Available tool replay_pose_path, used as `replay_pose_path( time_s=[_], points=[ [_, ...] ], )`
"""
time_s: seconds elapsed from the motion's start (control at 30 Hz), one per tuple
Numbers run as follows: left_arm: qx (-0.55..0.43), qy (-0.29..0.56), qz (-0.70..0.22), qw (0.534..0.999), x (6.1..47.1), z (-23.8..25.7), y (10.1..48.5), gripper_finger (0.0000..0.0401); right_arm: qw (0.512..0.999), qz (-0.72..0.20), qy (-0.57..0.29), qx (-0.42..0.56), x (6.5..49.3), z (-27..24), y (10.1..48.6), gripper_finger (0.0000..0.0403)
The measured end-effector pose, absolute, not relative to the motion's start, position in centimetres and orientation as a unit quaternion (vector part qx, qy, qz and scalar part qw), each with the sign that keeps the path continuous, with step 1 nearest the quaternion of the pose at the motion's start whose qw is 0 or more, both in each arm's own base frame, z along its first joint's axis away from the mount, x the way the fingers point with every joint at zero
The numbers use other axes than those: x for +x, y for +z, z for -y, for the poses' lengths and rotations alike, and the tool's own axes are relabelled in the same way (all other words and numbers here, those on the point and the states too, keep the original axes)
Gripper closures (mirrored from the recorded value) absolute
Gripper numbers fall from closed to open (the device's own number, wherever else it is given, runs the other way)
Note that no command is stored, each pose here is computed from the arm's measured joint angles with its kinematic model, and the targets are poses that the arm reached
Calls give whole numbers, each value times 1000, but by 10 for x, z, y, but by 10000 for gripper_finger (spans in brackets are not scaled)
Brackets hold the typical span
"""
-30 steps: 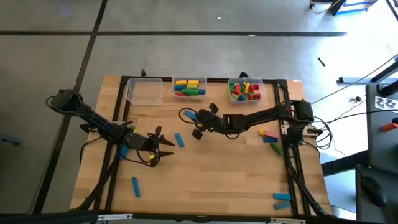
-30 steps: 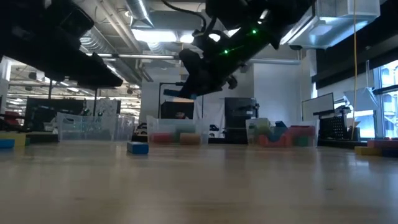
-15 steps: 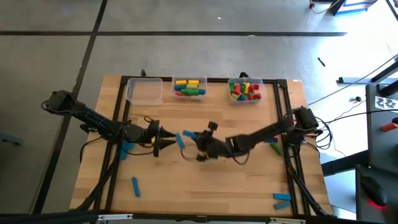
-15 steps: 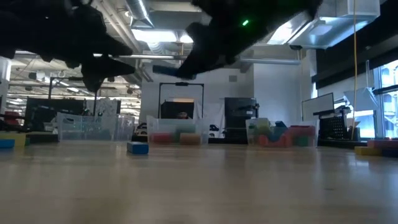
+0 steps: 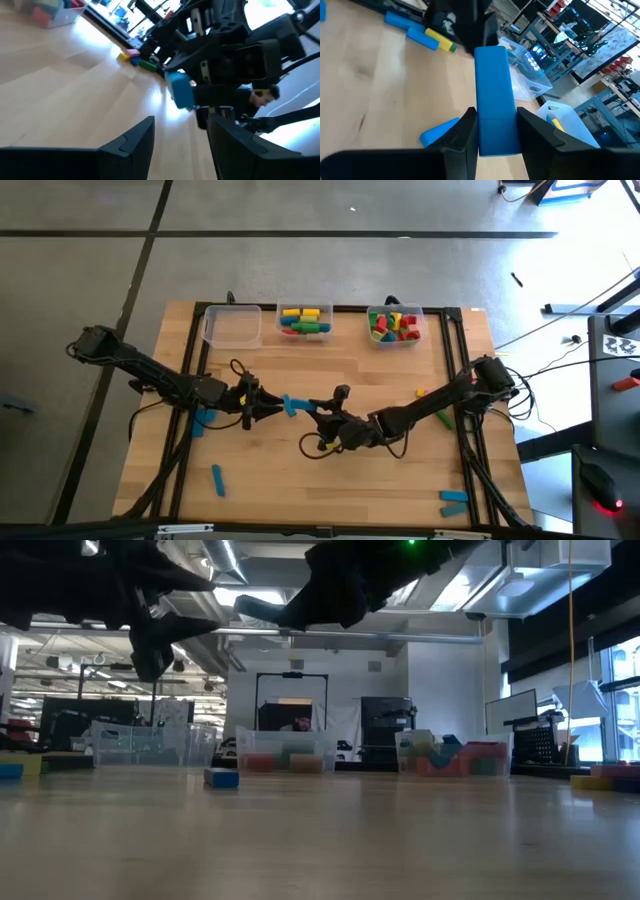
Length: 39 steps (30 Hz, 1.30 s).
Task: Sort blocks by size
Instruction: Put the blue rectangular block into the left transparent bin
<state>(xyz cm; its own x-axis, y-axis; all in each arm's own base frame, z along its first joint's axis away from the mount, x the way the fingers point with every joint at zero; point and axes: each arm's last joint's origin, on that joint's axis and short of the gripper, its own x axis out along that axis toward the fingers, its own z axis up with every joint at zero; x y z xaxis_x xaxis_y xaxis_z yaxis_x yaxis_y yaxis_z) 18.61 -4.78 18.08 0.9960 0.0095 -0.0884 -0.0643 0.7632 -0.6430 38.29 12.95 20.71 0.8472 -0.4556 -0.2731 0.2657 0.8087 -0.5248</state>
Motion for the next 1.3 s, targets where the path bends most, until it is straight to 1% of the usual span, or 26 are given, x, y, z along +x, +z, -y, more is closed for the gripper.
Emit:
replay_pose_path(
  time_s=[0.17, 0.47, 0.7, 0.8, 1.1, 1.23, 1.3],
  points=[
    [-339, 28, -45, 939, 188, 48, 179, 223, 936, -194, -176, -235, 386, -129, 203, 288],
    [-304, 32, -41, 951, 213, 54, 193, 223, 938, -182, -178, -233, 392, -123, 203, 288],
    [-300, 46, -55, 951, 223, 52, 188, 225, 939, -173, -171, -242, 392, -123, 205, 288],
    [-298, 45, -56, 952, 227, 53, 189, 243, 940, -172, -168, -242, 393, -124, 205, 288],
    [-273, 47, -61, 959, 229, 54, 190, 347, 942, -169, -171, -233, 393, -124, 206, 287],
    [-250, 44, -67, 965, 229, 54, 189, 350, 948, -165, -161, -221, 392, -126, 206, 284],
    [-240, 41, -67, 968, 228, 54, 190, 350, 949, -163, -156, -222, 391, -131, 206, 273]
  ],
)
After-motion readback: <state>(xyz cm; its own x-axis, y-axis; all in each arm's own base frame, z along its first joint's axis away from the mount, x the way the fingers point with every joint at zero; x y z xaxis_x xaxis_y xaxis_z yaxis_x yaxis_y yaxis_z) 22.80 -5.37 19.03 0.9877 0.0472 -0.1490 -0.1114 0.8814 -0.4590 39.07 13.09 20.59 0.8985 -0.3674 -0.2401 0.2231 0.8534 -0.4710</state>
